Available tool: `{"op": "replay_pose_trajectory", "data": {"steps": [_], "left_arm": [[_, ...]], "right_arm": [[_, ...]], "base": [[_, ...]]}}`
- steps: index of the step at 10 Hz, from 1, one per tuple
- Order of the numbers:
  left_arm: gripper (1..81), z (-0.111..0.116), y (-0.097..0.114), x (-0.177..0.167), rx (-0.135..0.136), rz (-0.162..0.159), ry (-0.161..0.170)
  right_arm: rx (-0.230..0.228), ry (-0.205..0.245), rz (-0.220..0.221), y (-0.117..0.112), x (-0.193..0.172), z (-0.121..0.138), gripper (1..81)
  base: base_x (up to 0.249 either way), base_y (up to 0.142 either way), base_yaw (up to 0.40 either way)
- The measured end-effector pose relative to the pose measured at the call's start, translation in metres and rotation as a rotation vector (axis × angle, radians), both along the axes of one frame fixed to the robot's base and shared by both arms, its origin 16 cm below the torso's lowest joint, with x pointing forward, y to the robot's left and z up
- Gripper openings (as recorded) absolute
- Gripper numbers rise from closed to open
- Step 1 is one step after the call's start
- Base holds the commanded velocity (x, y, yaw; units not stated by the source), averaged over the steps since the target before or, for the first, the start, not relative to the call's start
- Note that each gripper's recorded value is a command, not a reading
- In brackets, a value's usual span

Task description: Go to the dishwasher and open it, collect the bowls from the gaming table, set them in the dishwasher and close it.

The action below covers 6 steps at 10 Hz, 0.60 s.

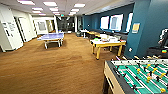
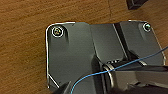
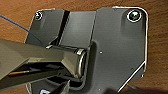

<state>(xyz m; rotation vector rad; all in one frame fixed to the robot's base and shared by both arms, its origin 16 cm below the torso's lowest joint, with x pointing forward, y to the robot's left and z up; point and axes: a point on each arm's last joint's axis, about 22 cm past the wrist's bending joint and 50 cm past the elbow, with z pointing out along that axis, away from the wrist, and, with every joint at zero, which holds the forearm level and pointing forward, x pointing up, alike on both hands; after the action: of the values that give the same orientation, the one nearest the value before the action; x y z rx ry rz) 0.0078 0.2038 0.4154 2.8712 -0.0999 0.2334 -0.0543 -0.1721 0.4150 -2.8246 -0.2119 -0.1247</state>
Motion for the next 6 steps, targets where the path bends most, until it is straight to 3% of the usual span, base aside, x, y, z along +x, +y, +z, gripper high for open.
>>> {"op": "replay_pose_trajectory", "data": {"steps": [2, 3, 6], "left_arm": [[81.1, -0.002, -0.001, -0.029, 0.000, -0.003, 0.040], [81.1, -0.002, -0.003, -0.032, -0.003, -0.003, 0.044], [81.1, -0.001, -0.002, -0.014, -0.001, -0.001, 0.018]], "right_arm": [[-0.003, 0.041, 0.005, 0.000, -0.029, 0.000, 81.1], [-0.006, 0.041, 0.005, -0.002, -0.029, -0.001, 81.1], [-0.001, 0.017, 0.003, 0.001, -0.013, 0.000, 81.1]], "base": [[0.135, 0.064, 0.000], [0.137, 0.064, 0.000], [0.143, 0.043, 0.000]]}}
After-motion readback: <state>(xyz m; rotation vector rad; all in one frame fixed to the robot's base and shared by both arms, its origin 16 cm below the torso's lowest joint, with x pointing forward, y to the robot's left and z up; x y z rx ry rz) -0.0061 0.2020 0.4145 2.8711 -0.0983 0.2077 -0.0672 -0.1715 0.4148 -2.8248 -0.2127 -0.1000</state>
